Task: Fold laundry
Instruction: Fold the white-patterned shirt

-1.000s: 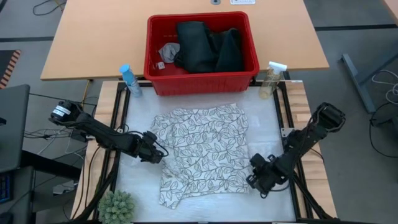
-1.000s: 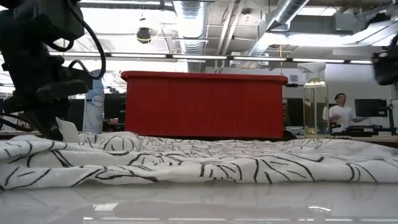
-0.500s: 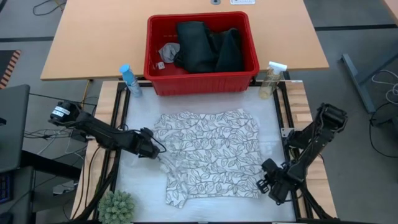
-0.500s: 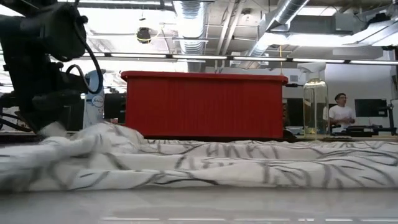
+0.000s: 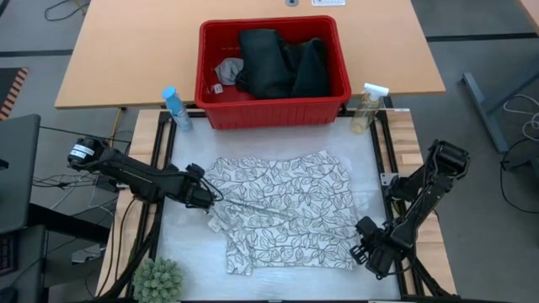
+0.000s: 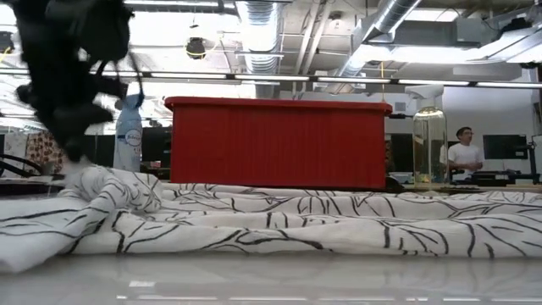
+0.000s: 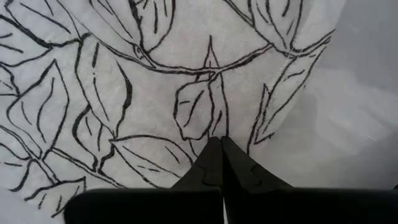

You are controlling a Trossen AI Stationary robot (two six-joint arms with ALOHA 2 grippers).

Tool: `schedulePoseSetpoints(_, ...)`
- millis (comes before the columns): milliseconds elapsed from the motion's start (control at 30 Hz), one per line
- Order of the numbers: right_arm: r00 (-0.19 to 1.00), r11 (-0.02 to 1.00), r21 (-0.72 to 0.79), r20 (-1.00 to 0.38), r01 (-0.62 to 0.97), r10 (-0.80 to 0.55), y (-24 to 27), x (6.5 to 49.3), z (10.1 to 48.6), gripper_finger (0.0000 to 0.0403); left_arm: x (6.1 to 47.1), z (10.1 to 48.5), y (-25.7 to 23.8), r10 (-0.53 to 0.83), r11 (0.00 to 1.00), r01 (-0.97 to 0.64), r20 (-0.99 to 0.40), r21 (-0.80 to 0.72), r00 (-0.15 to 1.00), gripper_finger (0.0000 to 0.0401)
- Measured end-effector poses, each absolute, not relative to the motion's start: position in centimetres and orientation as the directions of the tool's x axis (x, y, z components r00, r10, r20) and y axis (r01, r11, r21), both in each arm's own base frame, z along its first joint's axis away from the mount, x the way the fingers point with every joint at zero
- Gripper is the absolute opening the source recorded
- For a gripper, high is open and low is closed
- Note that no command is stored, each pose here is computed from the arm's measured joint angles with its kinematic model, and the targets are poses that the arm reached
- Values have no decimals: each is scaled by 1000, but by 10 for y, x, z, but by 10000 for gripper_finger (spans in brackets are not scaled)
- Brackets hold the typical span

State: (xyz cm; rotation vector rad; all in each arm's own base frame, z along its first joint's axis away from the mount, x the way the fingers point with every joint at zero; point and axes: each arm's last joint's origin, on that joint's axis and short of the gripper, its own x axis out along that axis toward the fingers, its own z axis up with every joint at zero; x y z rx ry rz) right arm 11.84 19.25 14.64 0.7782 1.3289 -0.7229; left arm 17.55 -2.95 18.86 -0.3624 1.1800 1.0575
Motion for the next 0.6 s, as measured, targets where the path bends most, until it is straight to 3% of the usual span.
schedulePoseSetpoints(200, 109, 586, 78, -994, 806, -18, 193, 119, 147, 16, 202, 235, -40, 425, 639, -751, -890, 166, 165, 0)
schedulePoseSetpoints(333, 109, 614, 75, -994, 786, -19, 192, 119, 147, 16, 204, 244, -37, 382, 622, -776, -906, 106, 183, 0)
schedulePoseSetpoints(400, 110, 615, 75, -994, 785, -20, 192, 119, 147, 16, 218, 252, -45, 270, 656, -746, -887, -115, 374, 0)
schedulePoseSetpoints(467, 111, 616, 75, -994, 784, -21, 192, 119, 146, 16, 233, 260, -61, 124, 719, -616, -812, -322, 570, 0)
schedulePoseSetpoints(600, 118, 617, 77, -993, 783, -26, 192, 119, 146, 16, 248, 265, -90, 0, 795, -426, -702, -432, 712, 0)
